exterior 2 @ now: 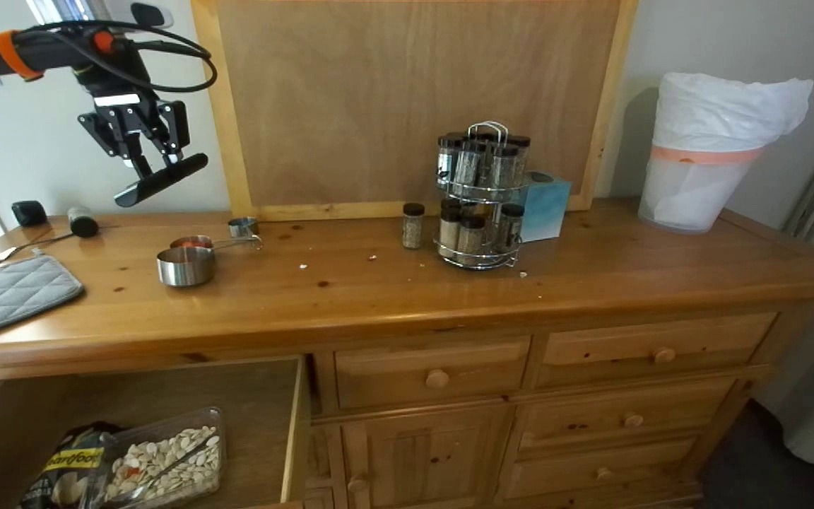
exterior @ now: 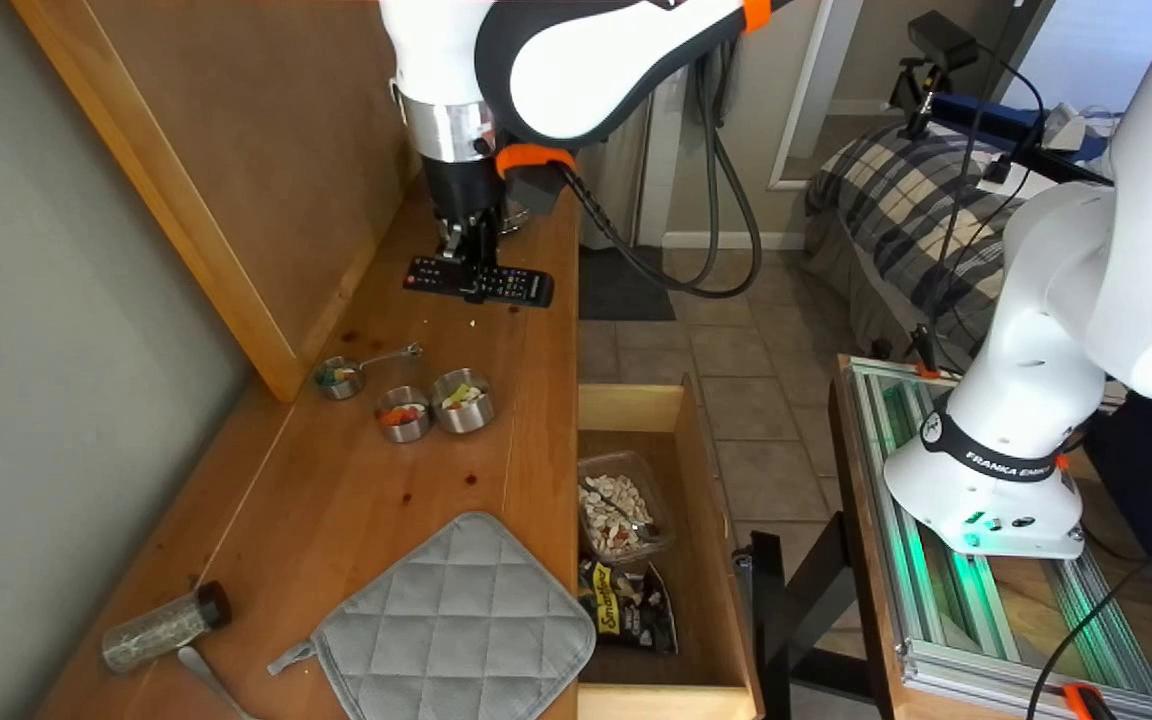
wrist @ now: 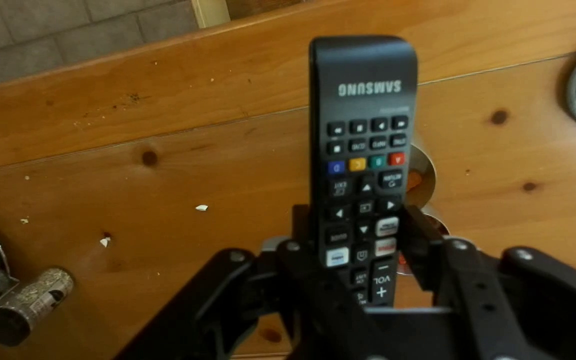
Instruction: Take the remote control off of the cloth pot holder
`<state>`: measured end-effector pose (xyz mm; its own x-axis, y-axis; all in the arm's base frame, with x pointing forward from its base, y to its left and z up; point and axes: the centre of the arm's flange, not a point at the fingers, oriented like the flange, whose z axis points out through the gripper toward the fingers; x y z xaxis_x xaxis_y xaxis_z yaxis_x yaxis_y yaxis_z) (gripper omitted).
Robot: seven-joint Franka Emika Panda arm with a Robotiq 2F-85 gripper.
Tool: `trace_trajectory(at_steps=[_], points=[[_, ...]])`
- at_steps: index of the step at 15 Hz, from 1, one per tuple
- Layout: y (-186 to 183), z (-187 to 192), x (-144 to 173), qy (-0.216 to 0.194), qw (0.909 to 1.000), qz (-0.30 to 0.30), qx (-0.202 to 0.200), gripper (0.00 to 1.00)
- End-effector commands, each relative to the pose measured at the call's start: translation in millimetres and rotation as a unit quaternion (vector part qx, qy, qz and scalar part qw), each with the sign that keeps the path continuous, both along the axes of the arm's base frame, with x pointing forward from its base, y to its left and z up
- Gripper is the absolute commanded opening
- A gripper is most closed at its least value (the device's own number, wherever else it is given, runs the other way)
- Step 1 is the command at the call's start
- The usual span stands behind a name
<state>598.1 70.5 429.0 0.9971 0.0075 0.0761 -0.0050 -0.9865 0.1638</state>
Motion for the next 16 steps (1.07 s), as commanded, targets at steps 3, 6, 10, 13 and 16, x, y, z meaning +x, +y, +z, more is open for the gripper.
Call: trace_trajectory(at_steps=[3,6,10,13,16], points=[[-5.4,-0.7,4.2,-0.004,1.0,-0.005,0.007,0.23],[-29.6,-10.3,22.2,0.002,0.9997,0.008,0.022,0.23],[-74.1,-38.1,54.1,0.011,0.9978,0.027,0.059,0.23],[-107.5,-65.1,81.1,0.015,0.9954,0.052,0.078,0.23],[-140.0,-89.6,106.0,0.02,0.9936,0.076,0.08,0.23]])
